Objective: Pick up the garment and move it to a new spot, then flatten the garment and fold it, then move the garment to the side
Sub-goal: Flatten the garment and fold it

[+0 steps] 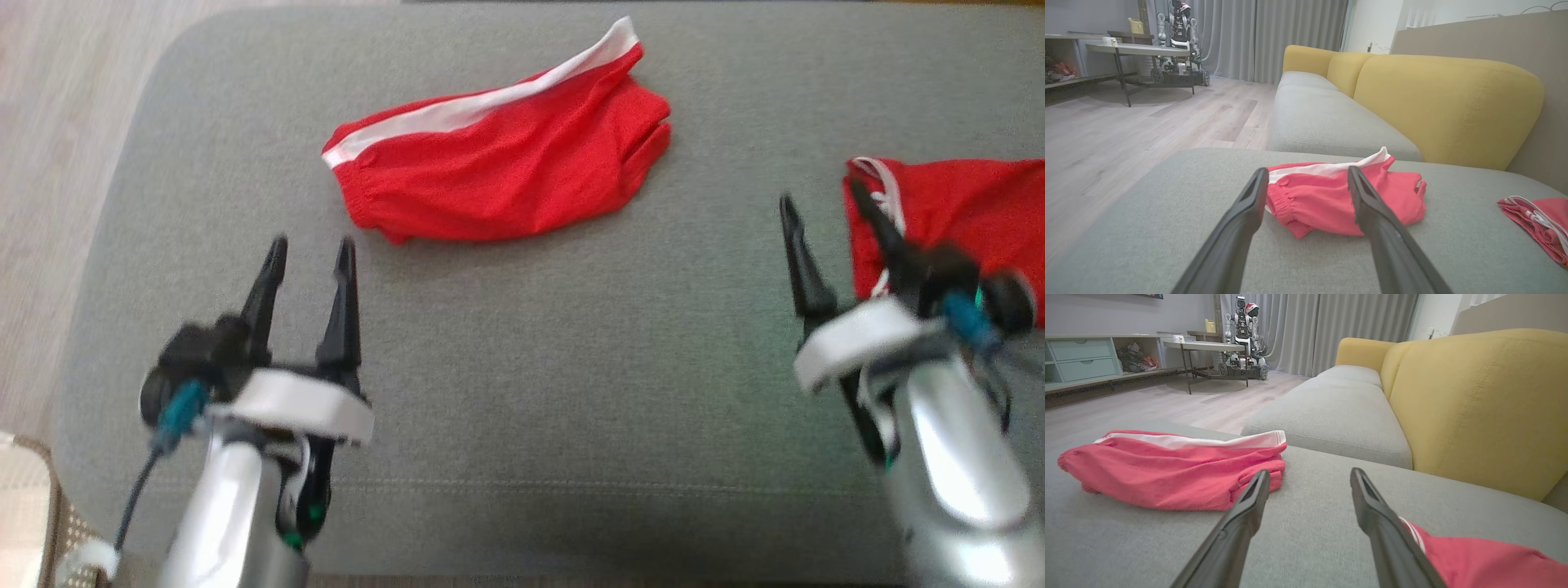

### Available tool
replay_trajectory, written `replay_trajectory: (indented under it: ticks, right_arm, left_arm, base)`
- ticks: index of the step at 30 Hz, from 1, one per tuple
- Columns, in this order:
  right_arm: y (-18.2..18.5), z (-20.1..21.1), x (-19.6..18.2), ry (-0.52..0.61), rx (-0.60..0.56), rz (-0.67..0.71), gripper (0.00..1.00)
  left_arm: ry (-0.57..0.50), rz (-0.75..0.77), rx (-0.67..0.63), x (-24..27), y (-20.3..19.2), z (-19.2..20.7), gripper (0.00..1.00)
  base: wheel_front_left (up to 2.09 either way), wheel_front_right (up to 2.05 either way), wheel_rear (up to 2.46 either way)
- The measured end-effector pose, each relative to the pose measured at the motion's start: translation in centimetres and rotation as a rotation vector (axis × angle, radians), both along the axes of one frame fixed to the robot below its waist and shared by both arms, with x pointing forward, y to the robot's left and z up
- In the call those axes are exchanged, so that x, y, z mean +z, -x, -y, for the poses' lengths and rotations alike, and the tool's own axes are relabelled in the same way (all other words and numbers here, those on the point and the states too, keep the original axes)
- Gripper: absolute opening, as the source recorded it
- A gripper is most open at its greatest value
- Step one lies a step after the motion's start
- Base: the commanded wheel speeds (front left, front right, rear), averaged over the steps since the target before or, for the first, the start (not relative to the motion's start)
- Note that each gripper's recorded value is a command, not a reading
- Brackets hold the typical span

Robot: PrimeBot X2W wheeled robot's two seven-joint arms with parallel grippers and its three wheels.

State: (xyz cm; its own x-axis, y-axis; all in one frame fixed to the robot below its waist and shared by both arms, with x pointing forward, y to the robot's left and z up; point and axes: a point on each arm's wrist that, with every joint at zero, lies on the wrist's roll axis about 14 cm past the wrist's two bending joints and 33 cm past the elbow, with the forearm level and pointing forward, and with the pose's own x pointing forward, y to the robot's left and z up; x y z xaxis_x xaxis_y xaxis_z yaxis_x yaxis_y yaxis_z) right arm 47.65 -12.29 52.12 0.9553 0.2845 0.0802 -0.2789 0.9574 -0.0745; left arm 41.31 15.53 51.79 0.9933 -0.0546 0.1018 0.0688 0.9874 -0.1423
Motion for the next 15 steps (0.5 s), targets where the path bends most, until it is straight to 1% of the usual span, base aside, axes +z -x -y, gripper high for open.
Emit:
replay_trajectory:
  ticks: [2,4,7,10,15]
  right_arm:
    - [1.5,0.6,-0.7,0.008,-0.027,-0.012,1.0]
    - [2.9,1.2,-1.5,-0.012,-0.058,-0.032,1.0]
    - [4.5,1.6,-2.7,-0.003,-0.078,-0.06,1.0]
    - [5.1,1.7,-3.1,-0.004,-0.088,-0.071,1.0]
    - [5.1,1.5,-3.2,-0.006,-0.085,-0.073,1.0]
  left_arm:
    - [-0.002,-0.007,-0.001,-0.3,0.9,0.2,1.0]
    - [-0.015,-0.016,-0.009,-0.8,1.9,0.5,1.0]
    - [-0.02,-0.038,-0.014,-1.6,3.2,0.8,1.0]
    - [-0.002,-0.04,0.0,-1.6,3.6,0.8,1.0]
    - [0.001,-0.037,-0.005,-1.4,3.8,1.1,1.0]
  base:
    - [0.0,0.0,0.0]
    - [0.0,0.0,0.0]
    - [0.0,0.0,0.0]
    - [0.0,0.0,0.0]
    - [0.0,0.0,0.0]
